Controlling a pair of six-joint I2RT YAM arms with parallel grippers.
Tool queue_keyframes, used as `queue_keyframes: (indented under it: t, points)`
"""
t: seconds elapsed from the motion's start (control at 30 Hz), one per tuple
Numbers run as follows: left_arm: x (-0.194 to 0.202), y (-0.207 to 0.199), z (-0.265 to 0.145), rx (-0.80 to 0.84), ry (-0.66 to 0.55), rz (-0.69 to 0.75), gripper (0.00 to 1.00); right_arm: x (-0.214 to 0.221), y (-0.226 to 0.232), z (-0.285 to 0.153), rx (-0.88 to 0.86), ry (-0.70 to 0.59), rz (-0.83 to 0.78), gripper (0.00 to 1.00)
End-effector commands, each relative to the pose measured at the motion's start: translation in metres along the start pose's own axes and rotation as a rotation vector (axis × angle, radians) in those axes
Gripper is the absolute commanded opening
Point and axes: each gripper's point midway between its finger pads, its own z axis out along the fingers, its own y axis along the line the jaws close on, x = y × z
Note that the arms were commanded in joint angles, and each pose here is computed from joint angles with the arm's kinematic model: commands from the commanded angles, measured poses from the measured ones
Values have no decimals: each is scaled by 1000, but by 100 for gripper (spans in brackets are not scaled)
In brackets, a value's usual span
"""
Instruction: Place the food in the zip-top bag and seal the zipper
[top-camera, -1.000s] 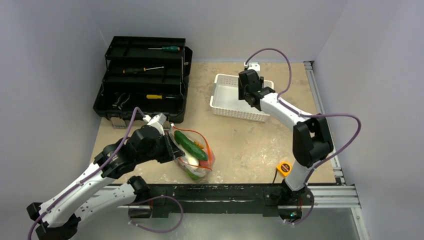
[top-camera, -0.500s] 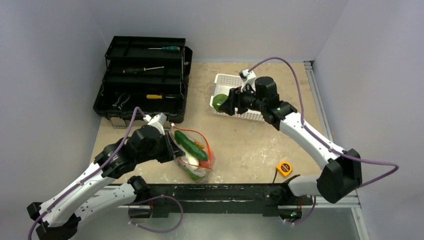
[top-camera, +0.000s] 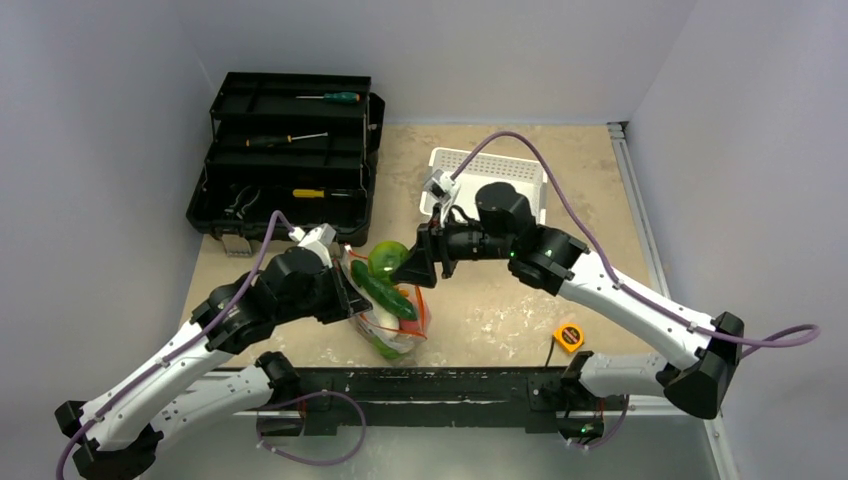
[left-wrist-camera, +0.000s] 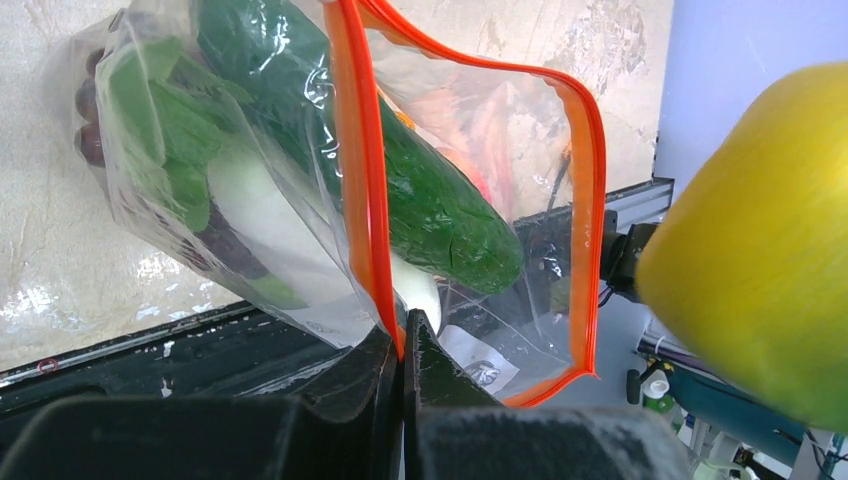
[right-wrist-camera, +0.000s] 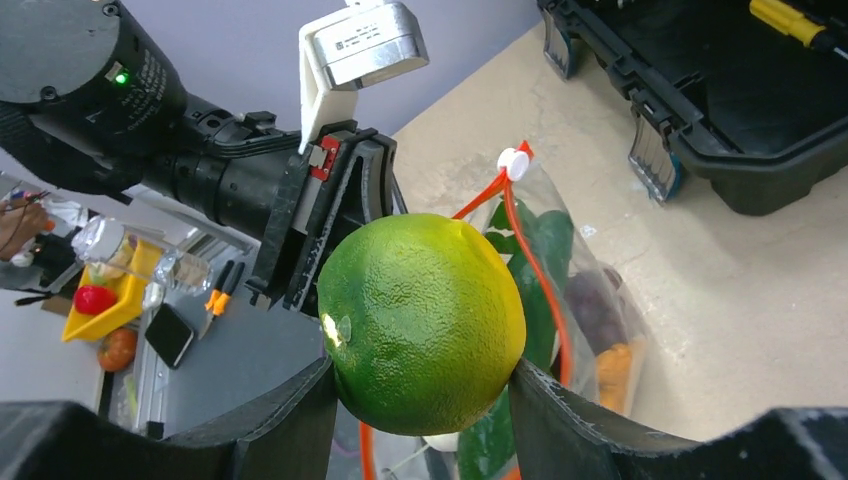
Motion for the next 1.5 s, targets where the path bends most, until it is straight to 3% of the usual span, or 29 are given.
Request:
queue_keyframes:
  t: [0.0, 0.47, 0.6, 0.67, 0.83, 0.97, 1.3, 1.47]
  points:
    - [-13, -22, -12, 77, -45, 15, 0, 8, 1, 11, 119, 43, 49, 0]
    - [-14, -21, -16, 78, -53, 11, 0, 85, -34, 51, 481, 267, -21, 0]
    - [-13, -21, -15, 77, -50, 9, 0, 104, -31, 69, 484, 319, -38, 0]
    - [-12, -19, -16, 75, -47, 9, 0, 102, -26, 72, 456, 312, -32, 9]
    - [-12, -15, -18, 69, -57, 7, 0, 77, -8, 67, 395, 230, -48, 41]
    - [-13, -16, -19, 73, -61, 7, 0, 57, 11, 58, 333, 191, -68, 57]
    - [-12, -15, -21, 73, -63, 6, 0, 21, 34, 34, 288, 120, -133, 73]
    - [-12, -14, -22, 74, -64, 4, 0, -1, 10, 14, 466, 56, -150, 76]
